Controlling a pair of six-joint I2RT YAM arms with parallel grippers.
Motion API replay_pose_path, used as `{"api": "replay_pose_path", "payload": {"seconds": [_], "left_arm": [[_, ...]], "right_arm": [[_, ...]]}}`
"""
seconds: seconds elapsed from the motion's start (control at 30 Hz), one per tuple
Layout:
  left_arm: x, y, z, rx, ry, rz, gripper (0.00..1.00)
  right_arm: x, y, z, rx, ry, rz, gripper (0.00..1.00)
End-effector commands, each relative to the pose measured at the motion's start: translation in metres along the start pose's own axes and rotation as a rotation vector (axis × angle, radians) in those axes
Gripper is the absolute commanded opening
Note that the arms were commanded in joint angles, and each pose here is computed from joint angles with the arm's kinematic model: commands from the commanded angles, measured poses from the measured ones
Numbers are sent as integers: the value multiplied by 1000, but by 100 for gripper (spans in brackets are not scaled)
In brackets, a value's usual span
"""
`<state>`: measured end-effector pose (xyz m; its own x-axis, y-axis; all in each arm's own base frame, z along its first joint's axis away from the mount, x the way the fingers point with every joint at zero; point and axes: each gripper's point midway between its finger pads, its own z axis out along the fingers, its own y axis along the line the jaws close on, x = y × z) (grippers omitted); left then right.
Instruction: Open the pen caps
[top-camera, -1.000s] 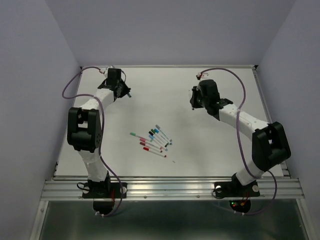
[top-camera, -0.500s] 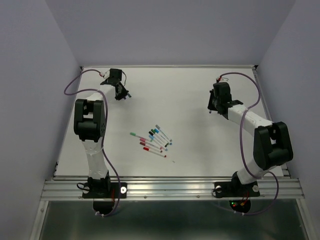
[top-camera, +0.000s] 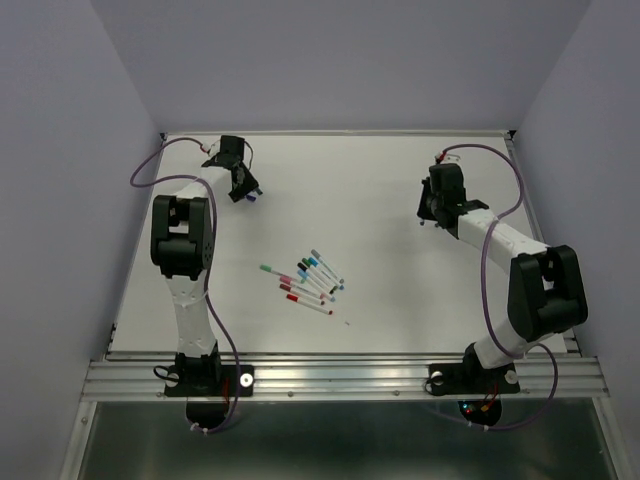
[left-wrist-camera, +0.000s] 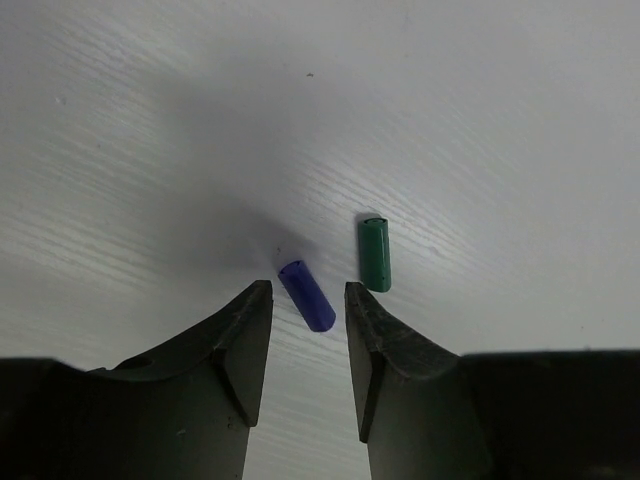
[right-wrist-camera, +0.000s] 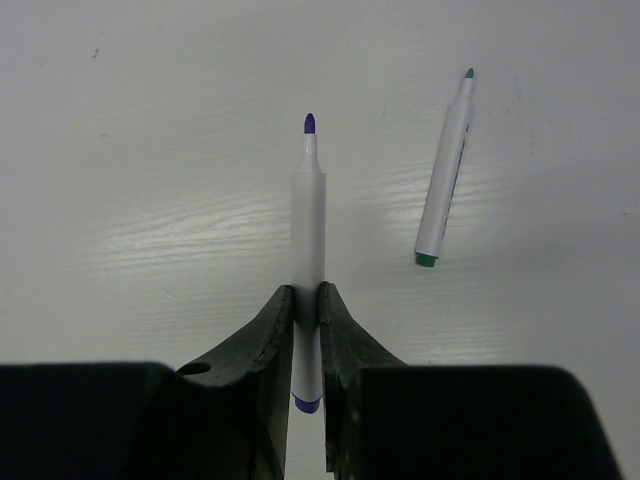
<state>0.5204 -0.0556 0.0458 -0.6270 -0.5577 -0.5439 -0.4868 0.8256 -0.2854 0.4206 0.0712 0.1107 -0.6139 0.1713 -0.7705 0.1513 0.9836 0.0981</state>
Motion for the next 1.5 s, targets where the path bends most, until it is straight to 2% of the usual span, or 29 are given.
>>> {"api": "replay_pose_path", "payload": {"seconds": [0.0,0.07,0.2,0.3,0.47,0.6,0.87,1.0,1.07,1.3,1.4,1.47], "left_arm": [[-19,-7,-10,19,-36,3,47],[-25,-10,-18,32,-51,0,51],[-38,-17,-41,64,-88,1,67],[-47,-22,-64,107,-129,-3,84],[-51,-23,-103,173,-175,-7,90],[-46,-18,-119,193,-192,-5,97],[-40,-8,-129,191,-204,5,99],[-39,-7,-132,193,-206,9,99],[-39,-7,-132,193,-208,7,99],[-36,-3,-131,182,-208,9,99],[-38,-4,-134,187,-216,9,99],[-38,-4,-135,189,-218,8,99]], "right_arm": [[-15,-6,-9,9,-45,23,1],[-17,-13,-9,33,-48,35,1],[-15,-26,-5,66,-38,65,1],[-14,-44,0,122,-35,98,1],[-17,-81,11,223,-32,164,1],[-16,-99,25,285,-18,182,1],[-6,-107,59,321,33,204,1],[2,-106,72,323,63,196,4],[5,-110,76,325,73,204,8],[5,-108,73,318,69,224,31],[-2,-105,69,304,56,221,38],[-7,-104,66,293,44,220,38]]}}
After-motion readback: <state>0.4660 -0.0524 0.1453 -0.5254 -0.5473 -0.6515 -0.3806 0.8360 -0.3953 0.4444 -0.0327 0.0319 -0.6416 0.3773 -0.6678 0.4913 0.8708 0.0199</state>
